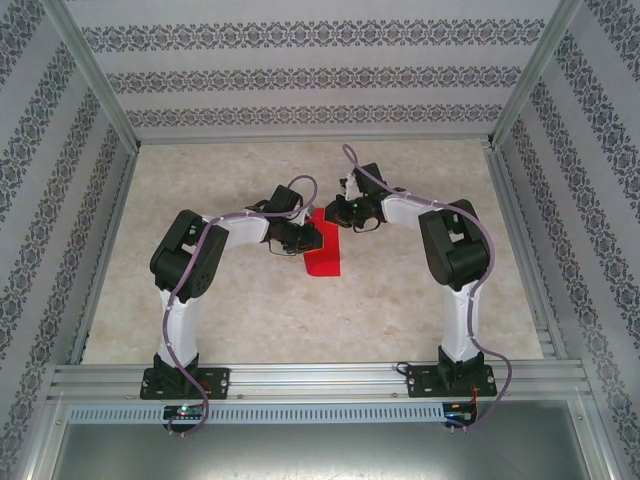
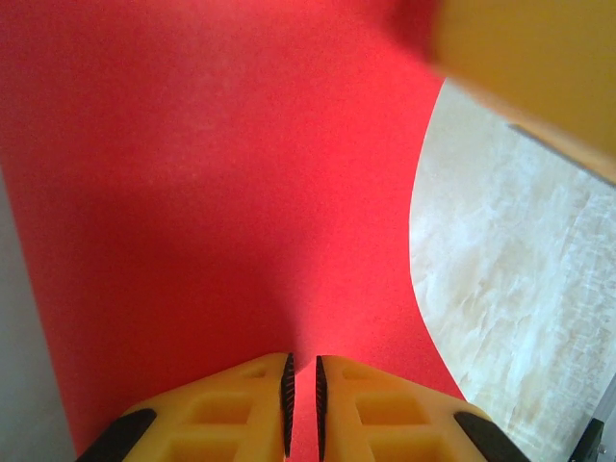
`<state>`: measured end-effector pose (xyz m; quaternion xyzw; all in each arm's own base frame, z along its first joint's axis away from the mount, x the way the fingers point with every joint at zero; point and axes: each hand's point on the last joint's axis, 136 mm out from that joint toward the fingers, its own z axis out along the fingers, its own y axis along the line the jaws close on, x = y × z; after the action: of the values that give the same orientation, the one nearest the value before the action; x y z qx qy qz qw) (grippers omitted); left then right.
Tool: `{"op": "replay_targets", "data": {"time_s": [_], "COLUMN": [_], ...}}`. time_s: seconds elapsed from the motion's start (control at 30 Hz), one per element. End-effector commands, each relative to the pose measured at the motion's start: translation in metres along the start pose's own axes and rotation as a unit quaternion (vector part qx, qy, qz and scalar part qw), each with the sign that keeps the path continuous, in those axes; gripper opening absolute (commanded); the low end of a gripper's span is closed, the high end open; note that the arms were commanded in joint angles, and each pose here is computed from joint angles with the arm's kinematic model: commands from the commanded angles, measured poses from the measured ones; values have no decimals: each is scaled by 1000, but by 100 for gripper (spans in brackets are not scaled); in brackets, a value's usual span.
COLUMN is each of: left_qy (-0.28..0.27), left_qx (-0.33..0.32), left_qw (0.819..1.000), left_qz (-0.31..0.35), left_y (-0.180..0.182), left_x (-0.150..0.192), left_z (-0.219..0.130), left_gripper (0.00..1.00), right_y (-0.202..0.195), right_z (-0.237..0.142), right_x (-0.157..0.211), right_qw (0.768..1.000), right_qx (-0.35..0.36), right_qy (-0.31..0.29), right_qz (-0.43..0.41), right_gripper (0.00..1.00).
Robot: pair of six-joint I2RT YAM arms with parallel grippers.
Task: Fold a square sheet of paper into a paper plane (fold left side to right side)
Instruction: Hold the square sheet of paper at the center of the table, then first fold the square sheet of paper in half at the center of the table.
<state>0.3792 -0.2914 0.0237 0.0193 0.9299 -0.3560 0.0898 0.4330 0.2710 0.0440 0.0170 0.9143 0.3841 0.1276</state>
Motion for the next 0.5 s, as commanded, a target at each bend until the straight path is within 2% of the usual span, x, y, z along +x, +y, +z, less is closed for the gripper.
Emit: {"op": "replay_targets", "data": {"time_s": [0.0,0.47], "left_qy": [24,48], "left_qx": [-23,-18], "left_qw": [999,997], "left_qz": [2,57], "left_y": [11,-4], "left_x": [17,45], "left_z": [12,2], "left_gripper": [19,19], "right_y": [-5,-46], "right_z": [12,18], "right_x": [6,26], "right_qw": [1000,994], "right_qx": [2,86], "right_qy": [23,55], "right_qz": [17,38], "right_gripper": [10,10]}}
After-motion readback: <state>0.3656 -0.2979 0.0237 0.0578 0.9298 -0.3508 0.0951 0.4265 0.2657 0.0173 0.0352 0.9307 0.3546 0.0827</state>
